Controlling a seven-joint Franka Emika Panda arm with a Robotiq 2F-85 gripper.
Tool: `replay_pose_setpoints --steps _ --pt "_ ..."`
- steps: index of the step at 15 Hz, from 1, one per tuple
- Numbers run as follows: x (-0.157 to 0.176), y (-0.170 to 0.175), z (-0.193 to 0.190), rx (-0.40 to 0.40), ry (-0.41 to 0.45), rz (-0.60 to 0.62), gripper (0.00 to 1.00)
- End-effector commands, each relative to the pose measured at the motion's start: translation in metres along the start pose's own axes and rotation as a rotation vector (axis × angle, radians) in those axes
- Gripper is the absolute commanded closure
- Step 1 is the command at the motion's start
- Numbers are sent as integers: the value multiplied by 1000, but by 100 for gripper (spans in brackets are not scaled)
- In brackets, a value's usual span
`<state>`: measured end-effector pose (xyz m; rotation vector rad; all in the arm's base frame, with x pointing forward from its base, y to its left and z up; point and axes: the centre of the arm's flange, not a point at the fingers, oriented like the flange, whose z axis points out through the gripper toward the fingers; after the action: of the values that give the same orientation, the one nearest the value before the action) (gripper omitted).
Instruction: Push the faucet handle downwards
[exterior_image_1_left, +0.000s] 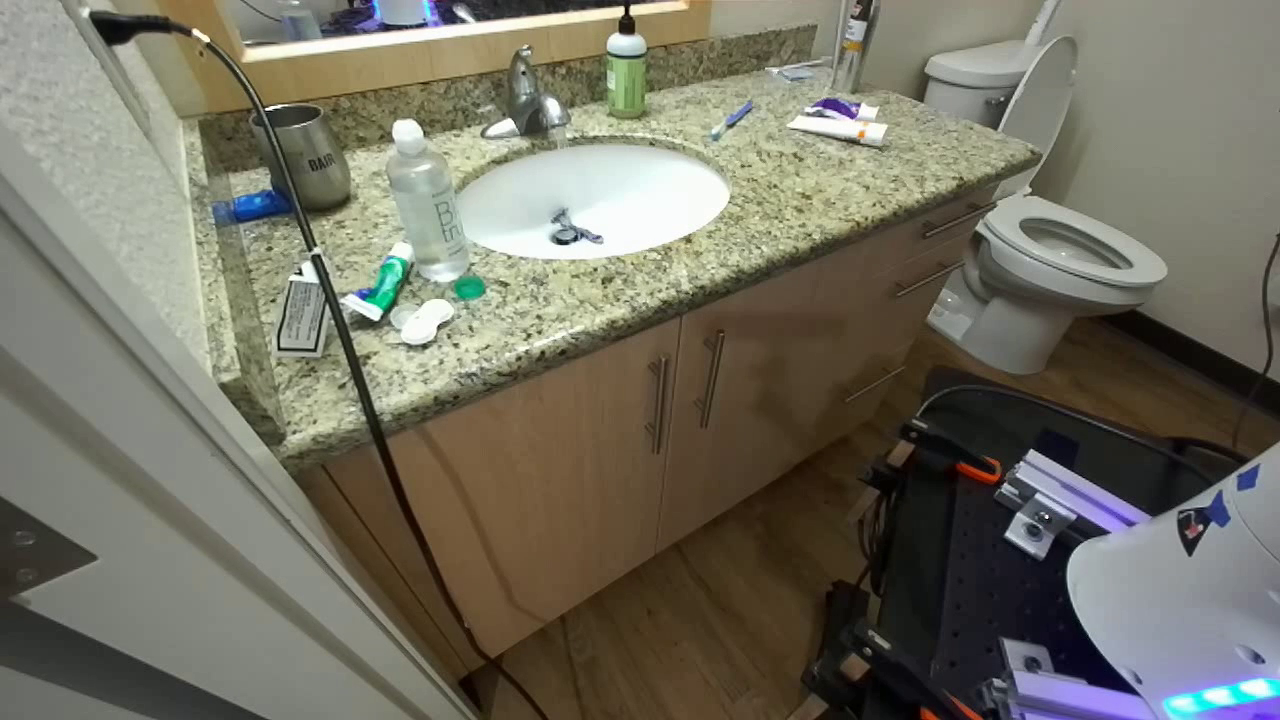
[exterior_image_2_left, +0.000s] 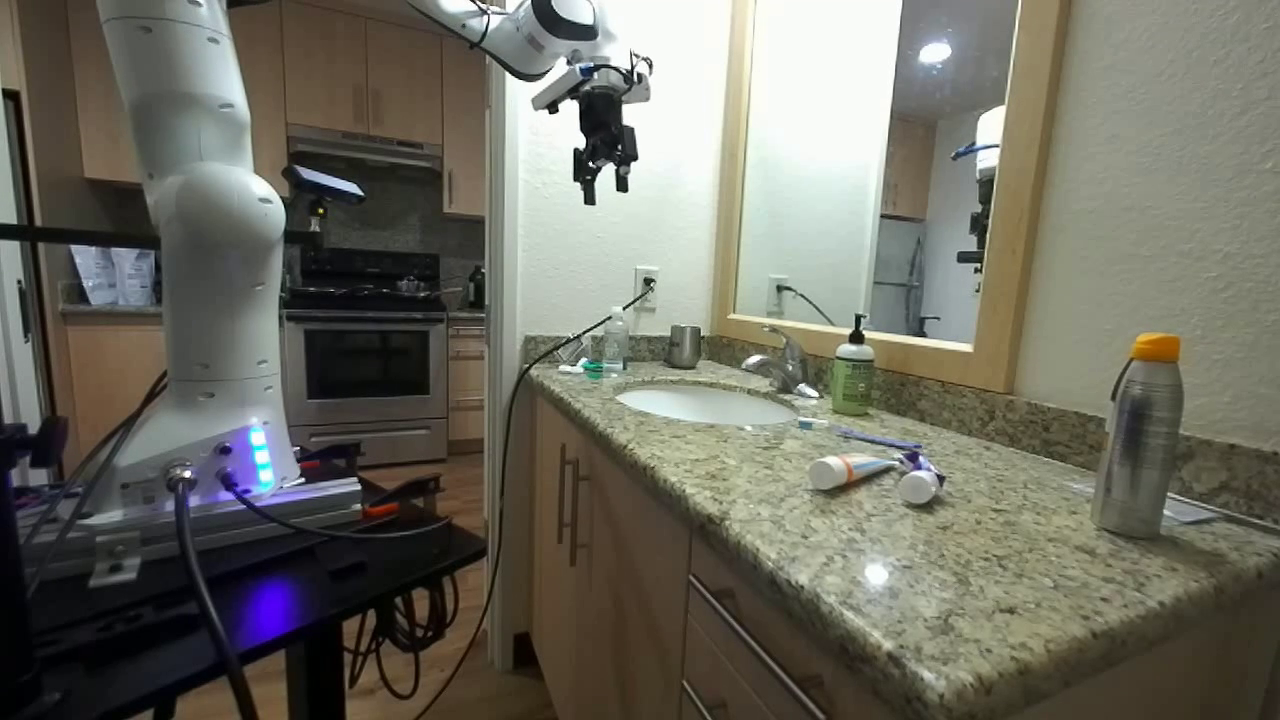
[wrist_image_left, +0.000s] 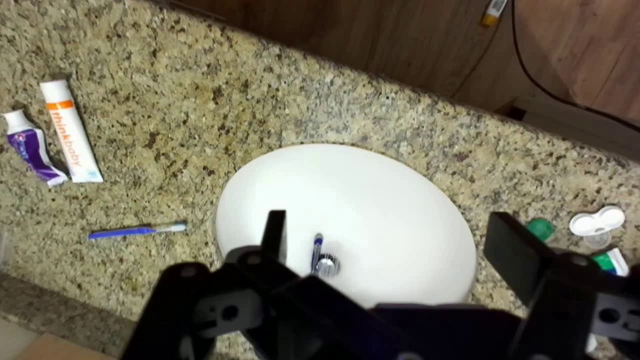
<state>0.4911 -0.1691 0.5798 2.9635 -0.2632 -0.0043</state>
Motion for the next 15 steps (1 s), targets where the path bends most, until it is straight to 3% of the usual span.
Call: replay_pose_setpoints --steps 1,6,10,13,14,15 --pt "51 0 -2 60 147 121 0" --pt "154 15 -27 217 326 335 0" --pt "208 70 -1 252 481 516 0" --pt "211 96 31 238 554 676 0" --pt "193 89 25 234 519 595 0" --pt "198 96 36 227 530 633 0"
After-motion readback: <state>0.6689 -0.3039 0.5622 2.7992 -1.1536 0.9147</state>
